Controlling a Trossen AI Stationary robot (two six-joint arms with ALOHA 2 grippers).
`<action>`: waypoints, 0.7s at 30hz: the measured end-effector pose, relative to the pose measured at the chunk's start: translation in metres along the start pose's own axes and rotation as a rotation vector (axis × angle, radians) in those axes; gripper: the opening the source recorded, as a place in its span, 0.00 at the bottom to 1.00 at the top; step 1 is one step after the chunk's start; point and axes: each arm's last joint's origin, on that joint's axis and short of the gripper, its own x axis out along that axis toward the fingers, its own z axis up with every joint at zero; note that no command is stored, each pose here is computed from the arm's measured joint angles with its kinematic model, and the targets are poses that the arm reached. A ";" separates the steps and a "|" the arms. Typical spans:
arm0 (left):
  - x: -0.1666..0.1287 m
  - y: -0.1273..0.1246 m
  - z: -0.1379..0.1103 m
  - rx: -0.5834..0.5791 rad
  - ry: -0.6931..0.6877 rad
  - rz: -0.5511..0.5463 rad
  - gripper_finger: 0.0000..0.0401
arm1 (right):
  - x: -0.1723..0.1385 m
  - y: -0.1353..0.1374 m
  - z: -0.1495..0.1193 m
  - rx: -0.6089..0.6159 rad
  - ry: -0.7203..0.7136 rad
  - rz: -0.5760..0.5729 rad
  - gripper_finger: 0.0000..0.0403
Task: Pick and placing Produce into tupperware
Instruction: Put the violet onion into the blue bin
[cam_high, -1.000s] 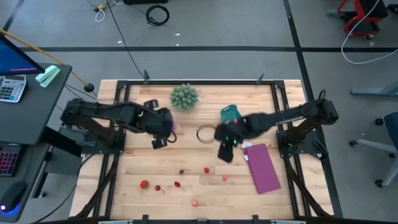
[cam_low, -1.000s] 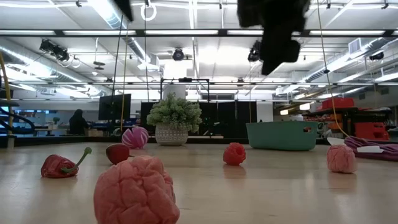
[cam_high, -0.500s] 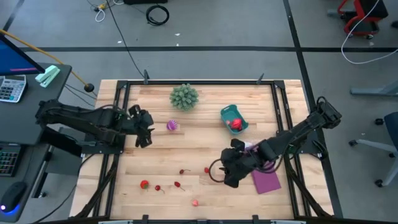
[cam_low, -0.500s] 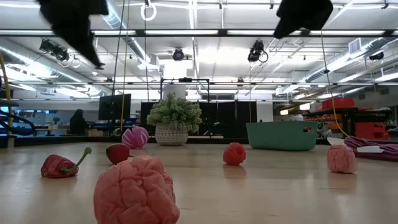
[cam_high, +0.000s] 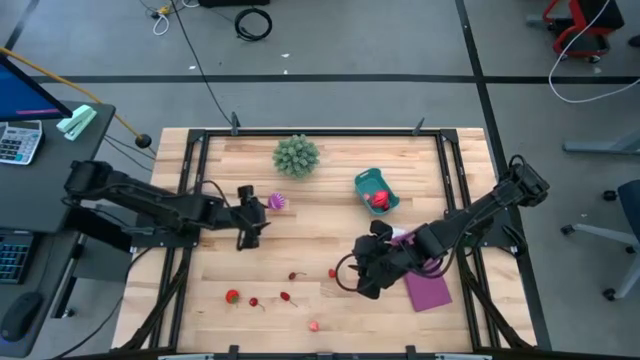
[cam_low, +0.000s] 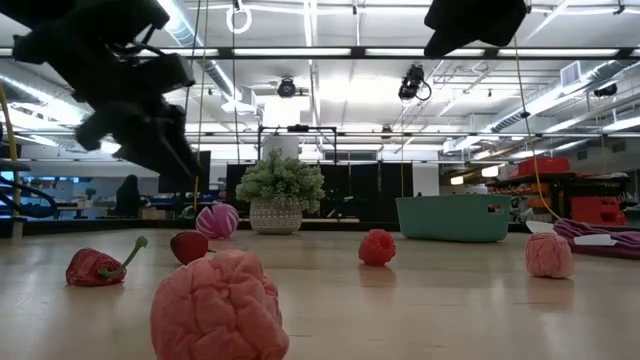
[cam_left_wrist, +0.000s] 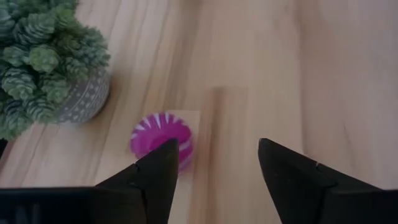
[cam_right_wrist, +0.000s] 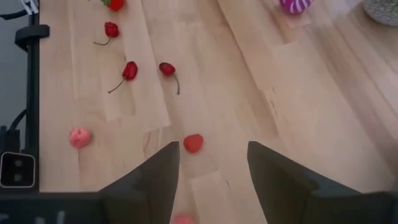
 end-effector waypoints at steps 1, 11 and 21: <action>0.003 0.001 0.000 -0.018 0.004 0.013 0.58 | 0.000 -0.001 0.001 -0.004 0.000 -0.002 0.49; 0.041 0.025 -0.008 -0.171 0.097 0.139 0.65 | 0.006 -0.011 0.008 -0.016 -0.005 -0.030 0.49; 0.057 0.035 -0.010 -0.202 0.098 0.086 0.67 | 0.006 -0.012 0.009 -0.025 -0.003 -0.036 0.49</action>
